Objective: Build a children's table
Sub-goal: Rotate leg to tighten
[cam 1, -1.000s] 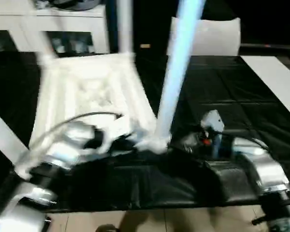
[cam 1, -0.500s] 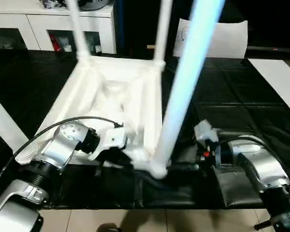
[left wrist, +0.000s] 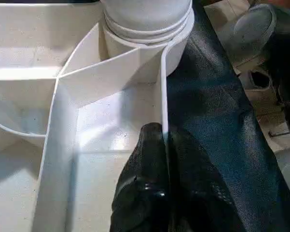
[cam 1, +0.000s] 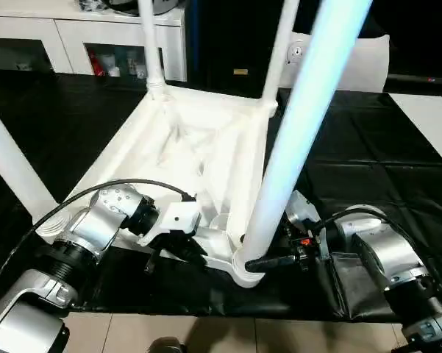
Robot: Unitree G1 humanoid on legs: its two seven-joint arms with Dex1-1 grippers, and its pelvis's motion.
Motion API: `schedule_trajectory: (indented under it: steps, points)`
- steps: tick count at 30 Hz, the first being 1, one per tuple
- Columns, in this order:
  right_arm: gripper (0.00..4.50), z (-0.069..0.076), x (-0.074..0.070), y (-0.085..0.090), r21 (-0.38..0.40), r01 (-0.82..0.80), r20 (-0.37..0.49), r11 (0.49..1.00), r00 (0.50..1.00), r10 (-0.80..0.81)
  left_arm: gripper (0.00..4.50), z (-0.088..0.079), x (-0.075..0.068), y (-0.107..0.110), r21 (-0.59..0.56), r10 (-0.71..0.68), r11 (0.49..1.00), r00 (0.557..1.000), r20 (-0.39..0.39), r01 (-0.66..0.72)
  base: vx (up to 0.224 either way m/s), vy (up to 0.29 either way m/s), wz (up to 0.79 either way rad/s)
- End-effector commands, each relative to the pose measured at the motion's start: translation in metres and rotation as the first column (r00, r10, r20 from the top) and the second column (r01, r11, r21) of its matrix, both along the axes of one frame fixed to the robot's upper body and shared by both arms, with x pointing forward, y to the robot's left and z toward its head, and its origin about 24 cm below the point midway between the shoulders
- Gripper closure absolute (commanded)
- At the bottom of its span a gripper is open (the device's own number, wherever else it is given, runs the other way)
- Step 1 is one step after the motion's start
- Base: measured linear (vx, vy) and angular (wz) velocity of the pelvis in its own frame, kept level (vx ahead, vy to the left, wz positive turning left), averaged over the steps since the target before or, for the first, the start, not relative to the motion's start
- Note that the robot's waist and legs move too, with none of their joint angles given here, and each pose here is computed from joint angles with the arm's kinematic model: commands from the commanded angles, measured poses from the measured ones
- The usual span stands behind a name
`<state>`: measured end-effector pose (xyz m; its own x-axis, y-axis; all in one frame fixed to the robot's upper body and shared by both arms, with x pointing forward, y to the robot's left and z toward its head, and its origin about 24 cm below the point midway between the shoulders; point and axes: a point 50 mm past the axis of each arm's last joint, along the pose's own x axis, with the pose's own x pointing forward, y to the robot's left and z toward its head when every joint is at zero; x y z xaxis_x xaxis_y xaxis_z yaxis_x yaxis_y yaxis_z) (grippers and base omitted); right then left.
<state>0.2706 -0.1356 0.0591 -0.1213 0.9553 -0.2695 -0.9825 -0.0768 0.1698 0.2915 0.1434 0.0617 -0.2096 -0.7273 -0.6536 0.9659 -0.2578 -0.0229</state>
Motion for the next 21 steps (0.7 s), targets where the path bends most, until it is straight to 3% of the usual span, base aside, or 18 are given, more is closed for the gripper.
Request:
schedule_trajectory:
  steps: [1,6,8,12,14,16,18,21]
  points:
    - [2.47,0.001,0.001,0.001,0.004,-0.018,-0.018,1.0,1.0,0.018,4.5,-0.004,-0.006,-0.007,0.037,-0.094,0.995,0.995,-0.034,0.095,0.0,0.0,0.0]
    - [2.48,-0.002,-0.006,0.003,0.029,-0.003,-0.07,1.0,0.998,0.005,4.5,-0.006,-0.004,-0.004,0.017,-0.023,1.0,0.999,-0.043,0.024,0.0,0.0,0.0]
    - [2.48,-0.006,-0.011,0.008,0.059,0.071,-0.109,0.996,0.992,-0.065,4.5,-0.006,-0.001,-0.004,-0.035,0.078,0.996,0.996,-0.048,-0.08,0.0,0.0,0.0]
    - [2.48,-0.013,-0.008,0.018,0.07,0.205,-0.11,0.976,0.974,-0.197,4.5,-0.006,0.003,-0.004,-0.071,0.194,0.978,0.98,-0.044,-0.196,0.0,0.0,0.0]
    - [2.48,-0.022,-0.001,0.028,0.048,0.348,-0.089,0.936,0.935,-0.343,4.5,-0.008,0.006,-0.006,-0.082,0.288,0.953,0.956,-0.052,-0.292,0.0,0.0,0.0]
    - [2.49,-0.024,0.002,0.03,0.042,0.385,-0.09,0.922,0.92,-0.381,4.5,-0.009,0.007,-0.006,-0.082,0.31,0.946,0.949,-0.052,-0.313,-0.027,0.005,-0.08]
    - [2.49,-0.03,0.014,0.046,0.035,0.569,-0.153,0.822,0.815,-0.558,4.5,-0.012,0.011,-0.015,-0.107,0.43,0.896,0.902,-0.032,-0.431,-0.056,0.016,-0.18]
    - [2.5,-0.031,0.02,0.06,0.025,0.648,-0.182,0.761,0.752,-0.634,4.5,-0.014,0.013,-0.025,-0.125,0.517,0.846,0.855,-0.04,-0.518,-0.036,0.014,-0.13]
